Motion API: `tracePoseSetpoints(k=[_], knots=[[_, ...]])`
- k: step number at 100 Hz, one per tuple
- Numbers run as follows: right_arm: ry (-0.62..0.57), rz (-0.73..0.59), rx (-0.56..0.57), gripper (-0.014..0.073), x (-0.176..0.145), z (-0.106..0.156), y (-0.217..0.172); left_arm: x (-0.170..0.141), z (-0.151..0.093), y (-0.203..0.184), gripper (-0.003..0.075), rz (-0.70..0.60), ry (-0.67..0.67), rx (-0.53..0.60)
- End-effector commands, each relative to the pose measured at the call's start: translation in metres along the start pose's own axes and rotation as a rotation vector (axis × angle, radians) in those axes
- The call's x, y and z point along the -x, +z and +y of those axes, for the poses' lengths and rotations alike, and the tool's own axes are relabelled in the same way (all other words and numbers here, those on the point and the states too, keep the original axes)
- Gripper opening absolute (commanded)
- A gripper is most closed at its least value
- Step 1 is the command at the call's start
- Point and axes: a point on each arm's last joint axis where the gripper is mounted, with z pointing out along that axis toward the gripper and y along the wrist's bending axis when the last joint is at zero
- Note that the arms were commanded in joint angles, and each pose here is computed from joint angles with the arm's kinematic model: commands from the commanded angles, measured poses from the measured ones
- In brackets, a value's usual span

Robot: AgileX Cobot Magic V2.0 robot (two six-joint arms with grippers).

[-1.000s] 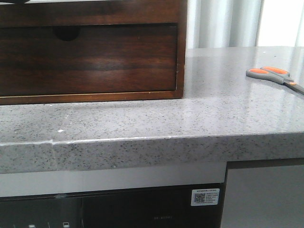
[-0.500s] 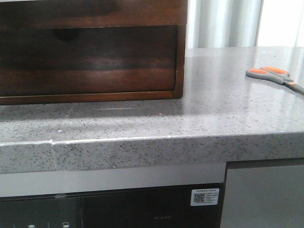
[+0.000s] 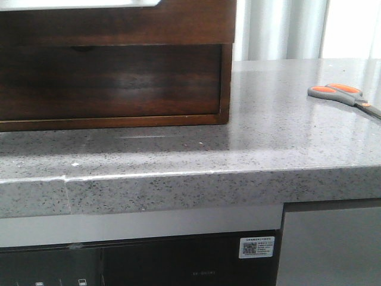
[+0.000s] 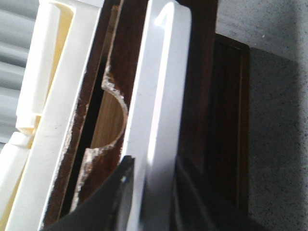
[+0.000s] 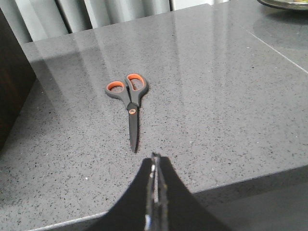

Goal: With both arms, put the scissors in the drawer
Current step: 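Pull the drawer out toward the robot with the left gripper, then lower the right gripper onto the orange-handled scissors and grasp them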

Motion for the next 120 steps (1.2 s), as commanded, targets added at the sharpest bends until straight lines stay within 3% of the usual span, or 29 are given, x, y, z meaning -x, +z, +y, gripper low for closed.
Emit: tracePoseSetpoints(k=[1,7,41,52,73,83,105,120], knots=[[-0.008,-0.078,0.014,-0.0046,0.014,0.002,0.0,0.009,0.013,-0.002,0.0309,-0.067,-0.058,0.06],[-0.006,-0.071,0.013,-0.0046,0.013,0.002,0.0,0.01,0.013,-0.002,0.0342,-0.078,-0.059,0.059],[-0.037,0.009,0.028,-0.0046,0.006,0.003,0.0,0.031,-0.004,-0.002,0.0342,-0.225,-0.104,-0.02],[-0.119,0.035,0.058,-0.0044,0.004,0.005,0.001,0.034,0.001,-0.006,0.0337,-0.246,-0.205,0.025],[-0.167,0.132,0.118,-0.0037,0.005,0.014,0.015,0.04,0.019,-0.032,0.0337,-0.297,-0.322,0.171],[-0.193,0.176,0.118,0.0037,0.013,0.019,0.028,0.044,0.024,-0.047,0.0337,-0.331,-0.313,0.234],[-0.213,0.238,0.11,0.0365,0.042,0.031,0.058,0.046,0.035,-0.079,0.0337,-0.377,-0.409,0.37],[-0.207,0.265,0.105,0.0405,0.064,0.041,0.082,0.046,0.036,-0.092,0.0337,-0.376,-0.405,0.412]])
